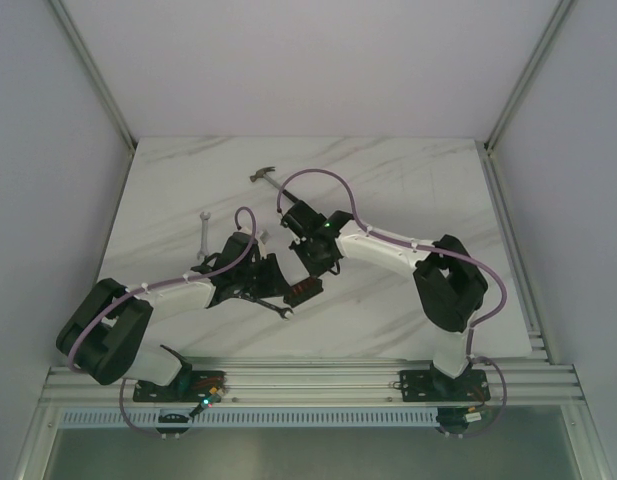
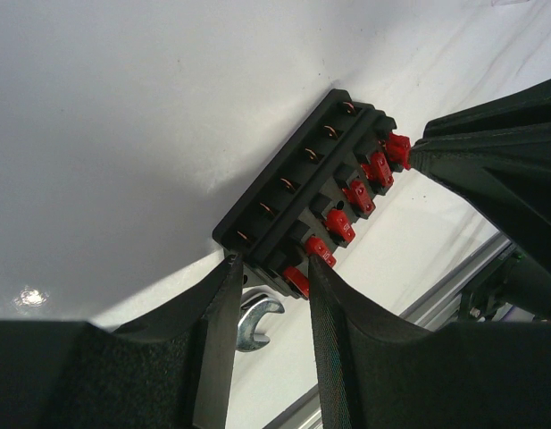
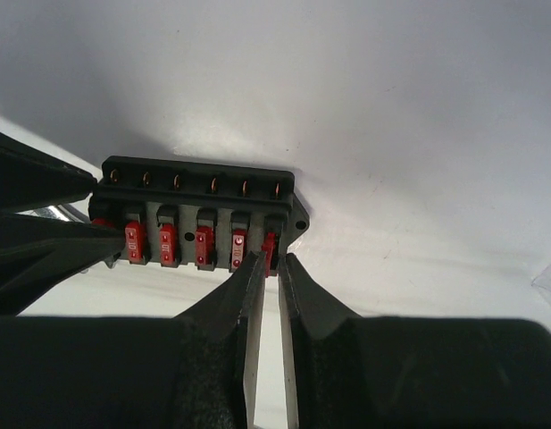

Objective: Snap on the fuse box
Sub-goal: Install the fuse at the fuse box base.

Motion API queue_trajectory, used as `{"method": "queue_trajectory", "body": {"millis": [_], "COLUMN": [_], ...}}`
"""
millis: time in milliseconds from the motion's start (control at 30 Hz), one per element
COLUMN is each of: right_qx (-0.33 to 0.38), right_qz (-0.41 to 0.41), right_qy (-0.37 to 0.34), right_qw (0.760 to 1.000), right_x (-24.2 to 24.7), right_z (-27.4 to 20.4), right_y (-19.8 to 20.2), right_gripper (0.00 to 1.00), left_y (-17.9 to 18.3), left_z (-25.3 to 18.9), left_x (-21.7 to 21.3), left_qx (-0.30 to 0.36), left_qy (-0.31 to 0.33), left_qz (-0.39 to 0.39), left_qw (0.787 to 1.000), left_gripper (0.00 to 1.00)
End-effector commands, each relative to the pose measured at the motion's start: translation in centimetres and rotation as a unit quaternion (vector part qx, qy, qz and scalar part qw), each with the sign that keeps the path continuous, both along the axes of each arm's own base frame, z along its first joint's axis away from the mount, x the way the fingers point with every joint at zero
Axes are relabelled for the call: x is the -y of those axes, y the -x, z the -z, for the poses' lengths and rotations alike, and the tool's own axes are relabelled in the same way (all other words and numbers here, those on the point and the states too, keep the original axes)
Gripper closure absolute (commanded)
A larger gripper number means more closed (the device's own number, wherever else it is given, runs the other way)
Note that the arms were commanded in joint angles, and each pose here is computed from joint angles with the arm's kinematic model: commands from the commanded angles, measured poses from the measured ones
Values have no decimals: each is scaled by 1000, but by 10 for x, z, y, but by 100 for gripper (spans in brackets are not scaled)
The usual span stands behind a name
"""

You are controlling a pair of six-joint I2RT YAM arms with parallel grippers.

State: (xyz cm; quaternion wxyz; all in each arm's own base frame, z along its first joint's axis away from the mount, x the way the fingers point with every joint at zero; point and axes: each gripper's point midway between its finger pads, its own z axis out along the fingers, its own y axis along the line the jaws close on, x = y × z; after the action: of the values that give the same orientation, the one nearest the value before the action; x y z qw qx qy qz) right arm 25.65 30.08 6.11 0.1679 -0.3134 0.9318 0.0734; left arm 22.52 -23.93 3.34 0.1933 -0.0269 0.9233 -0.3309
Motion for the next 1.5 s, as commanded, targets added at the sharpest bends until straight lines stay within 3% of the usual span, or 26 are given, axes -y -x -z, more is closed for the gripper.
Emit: {"method": "queue_trajectory", "body": {"millis": [0,967,1467], "right_qx": [-2,-20,-16], "right_qz": [3,-13,6], "right_qy": [11,11,75], "right_qw": [1000,1000,997], "right_x": [-1,-6,21], "right_z": [2,2,17], "right_y": [-4,6,3], "right_gripper": [82,78,96], "left_y": [-2,-2,2], "left_z": [12,13,15], "left_x": [-9,-9,-11], "left_qx": [-5,-7,-11], "left_qy": [-30,-31,-33], "left_qz": [-7,-8,-9], "left_qw": [1000,999,999], "left_gripper": [57,57,58]}}
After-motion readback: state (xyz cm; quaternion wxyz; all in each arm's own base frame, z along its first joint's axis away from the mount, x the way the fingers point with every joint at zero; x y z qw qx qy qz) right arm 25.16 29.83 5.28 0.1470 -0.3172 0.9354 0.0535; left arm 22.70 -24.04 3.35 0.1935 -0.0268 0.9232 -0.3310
